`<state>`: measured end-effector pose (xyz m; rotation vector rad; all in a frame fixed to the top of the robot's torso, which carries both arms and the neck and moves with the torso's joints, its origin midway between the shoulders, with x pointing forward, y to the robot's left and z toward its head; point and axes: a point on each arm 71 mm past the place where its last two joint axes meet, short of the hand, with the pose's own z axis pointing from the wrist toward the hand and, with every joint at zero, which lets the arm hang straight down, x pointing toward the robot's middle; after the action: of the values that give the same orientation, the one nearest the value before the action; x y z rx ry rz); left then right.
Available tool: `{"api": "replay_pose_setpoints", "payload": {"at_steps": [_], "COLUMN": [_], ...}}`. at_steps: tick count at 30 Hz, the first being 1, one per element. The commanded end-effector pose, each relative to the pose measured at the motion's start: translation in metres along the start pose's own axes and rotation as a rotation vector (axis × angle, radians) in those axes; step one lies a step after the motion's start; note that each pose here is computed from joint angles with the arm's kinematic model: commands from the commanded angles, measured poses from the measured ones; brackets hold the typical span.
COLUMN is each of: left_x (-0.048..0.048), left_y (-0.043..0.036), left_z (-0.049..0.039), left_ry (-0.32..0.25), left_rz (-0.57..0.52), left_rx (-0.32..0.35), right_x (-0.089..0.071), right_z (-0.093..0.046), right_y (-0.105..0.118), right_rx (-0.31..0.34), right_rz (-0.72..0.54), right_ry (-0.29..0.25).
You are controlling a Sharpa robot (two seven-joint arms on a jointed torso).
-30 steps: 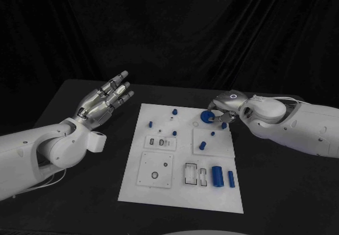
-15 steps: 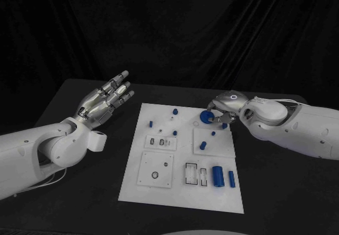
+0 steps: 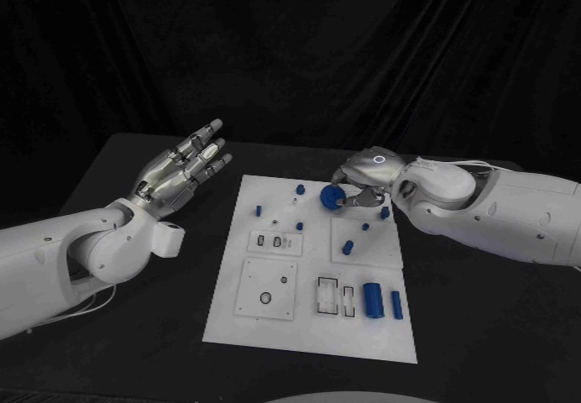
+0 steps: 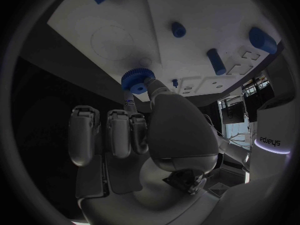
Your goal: Assemble the parts on the task board
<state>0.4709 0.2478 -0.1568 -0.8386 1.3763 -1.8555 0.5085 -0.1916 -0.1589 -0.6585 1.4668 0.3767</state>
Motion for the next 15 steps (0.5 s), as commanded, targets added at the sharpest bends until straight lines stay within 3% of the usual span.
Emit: {"api": "replay_pose_setpoints", "payload": {"at_steps": [1,15], "left_x": [0.0028,0.0047], "left_y": [-0.0007,0.0009], "left_z": [0.0020,0.0043], "left_ry": [0.022,0.031], "left_rz": [-0.011,-0.015], "left_rx": [0.008,0.000], "right_x": [-0.003,-0.007], "right_z": [0.007,0.040], "right_y": [0.008,0.035], "right_rx": [-0.033,-0.104], "right_rz": [-0.008,-0.020], "right_ry": [0.001,0.000]}}
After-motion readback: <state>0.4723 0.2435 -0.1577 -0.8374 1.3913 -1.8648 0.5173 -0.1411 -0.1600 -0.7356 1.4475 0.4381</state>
